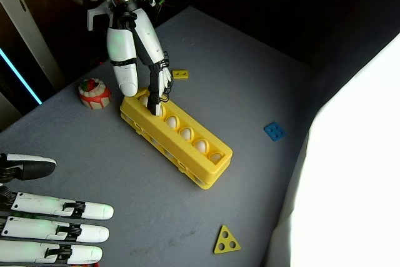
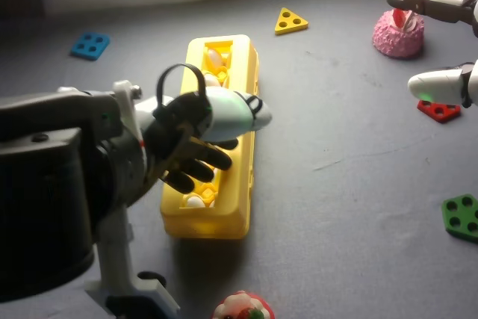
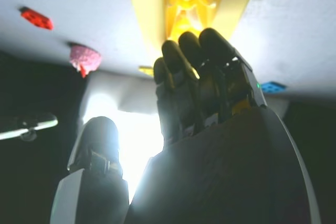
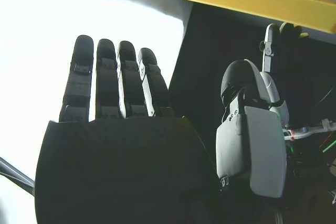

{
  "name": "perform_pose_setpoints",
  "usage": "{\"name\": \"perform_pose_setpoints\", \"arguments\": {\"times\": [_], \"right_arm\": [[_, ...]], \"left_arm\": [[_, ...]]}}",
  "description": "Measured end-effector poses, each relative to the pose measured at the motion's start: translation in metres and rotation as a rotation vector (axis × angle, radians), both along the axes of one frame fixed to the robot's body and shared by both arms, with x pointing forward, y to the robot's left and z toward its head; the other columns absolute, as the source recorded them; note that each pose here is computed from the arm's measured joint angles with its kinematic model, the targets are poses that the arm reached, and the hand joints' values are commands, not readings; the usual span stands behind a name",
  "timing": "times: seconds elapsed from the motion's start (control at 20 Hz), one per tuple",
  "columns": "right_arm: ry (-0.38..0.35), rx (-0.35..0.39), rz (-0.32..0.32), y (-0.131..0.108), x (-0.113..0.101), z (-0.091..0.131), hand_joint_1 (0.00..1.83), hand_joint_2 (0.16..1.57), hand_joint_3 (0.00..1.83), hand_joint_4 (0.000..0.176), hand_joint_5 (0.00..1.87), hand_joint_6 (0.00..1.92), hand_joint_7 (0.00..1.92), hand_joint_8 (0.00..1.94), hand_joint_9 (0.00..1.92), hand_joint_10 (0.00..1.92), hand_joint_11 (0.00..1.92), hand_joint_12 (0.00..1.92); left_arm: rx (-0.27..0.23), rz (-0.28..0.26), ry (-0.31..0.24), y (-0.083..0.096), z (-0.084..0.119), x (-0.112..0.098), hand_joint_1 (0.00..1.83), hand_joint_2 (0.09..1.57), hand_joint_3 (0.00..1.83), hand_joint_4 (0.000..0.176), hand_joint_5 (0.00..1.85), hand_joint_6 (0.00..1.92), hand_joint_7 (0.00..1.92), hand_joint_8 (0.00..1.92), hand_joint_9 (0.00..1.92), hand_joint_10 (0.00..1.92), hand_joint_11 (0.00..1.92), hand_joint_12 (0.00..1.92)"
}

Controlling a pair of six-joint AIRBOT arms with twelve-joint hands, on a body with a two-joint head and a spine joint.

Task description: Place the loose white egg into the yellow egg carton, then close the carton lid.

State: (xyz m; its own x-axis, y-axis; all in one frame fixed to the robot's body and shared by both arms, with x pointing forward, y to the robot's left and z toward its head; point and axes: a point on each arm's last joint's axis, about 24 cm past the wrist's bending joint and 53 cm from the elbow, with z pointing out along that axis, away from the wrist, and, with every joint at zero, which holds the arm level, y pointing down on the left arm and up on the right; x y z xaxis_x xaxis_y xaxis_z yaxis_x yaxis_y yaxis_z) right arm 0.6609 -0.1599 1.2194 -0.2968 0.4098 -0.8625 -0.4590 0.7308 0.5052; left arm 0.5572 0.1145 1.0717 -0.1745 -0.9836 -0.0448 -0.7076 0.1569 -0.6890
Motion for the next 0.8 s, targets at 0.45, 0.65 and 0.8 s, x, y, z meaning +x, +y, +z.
{"name": "perform_pose_setpoints", "arguments": {"times": [0.45, 0.65, 0.8], "right_arm": [[-0.003, 0.001, 0.0, 0.0, 0.0, 0.001, 0.12, 1.18, 0.0, 0.0, 0.09, 0.0, 0.12, 0.0, 0.13, 0.0, 0.0, 0.46], [-0.004, 0.0, 0.0, 0.0, 0.0, 0.001, 0.15, 1.16, 0.0, 0.0, 0.13, 0.01, 0.15, 0.0, 0.16, 0.01, 0.0, 0.55], [-0.001, -0.004, 0.0, 0.0, 0.0, -0.001, 0.16, 1.16, 0.0, 0.0, 0.15, 0.01, 0.16, 0.0, 0.17, 0.01, 0.0, 0.54]], "left_arm": [[-0.002, -0.036, -0.024, -0.006, 0.001, 0.002, 0.17, 1.32, 0.0, 0.0, 0.51, 0.01, 0.45, 0.4, 0.22, 0.94, 0.0, 1.57], [0.036, -0.057, -0.086, -0.003, 0.019, 0.022, 0.2, 1.32, 0.0, 0.0, 0.54, 0.02, 0.49, 0.41, 0.25, 0.94, 0.0, 1.61], [0.085, -0.083, -0.168, 0.002, 0.037, 0.042, 0.18, 1.31, 0.0, 0.0, 0.53, 0.02, 0.49, 0.39, 0.26, 0.91, 0.0, 1.57]]}}
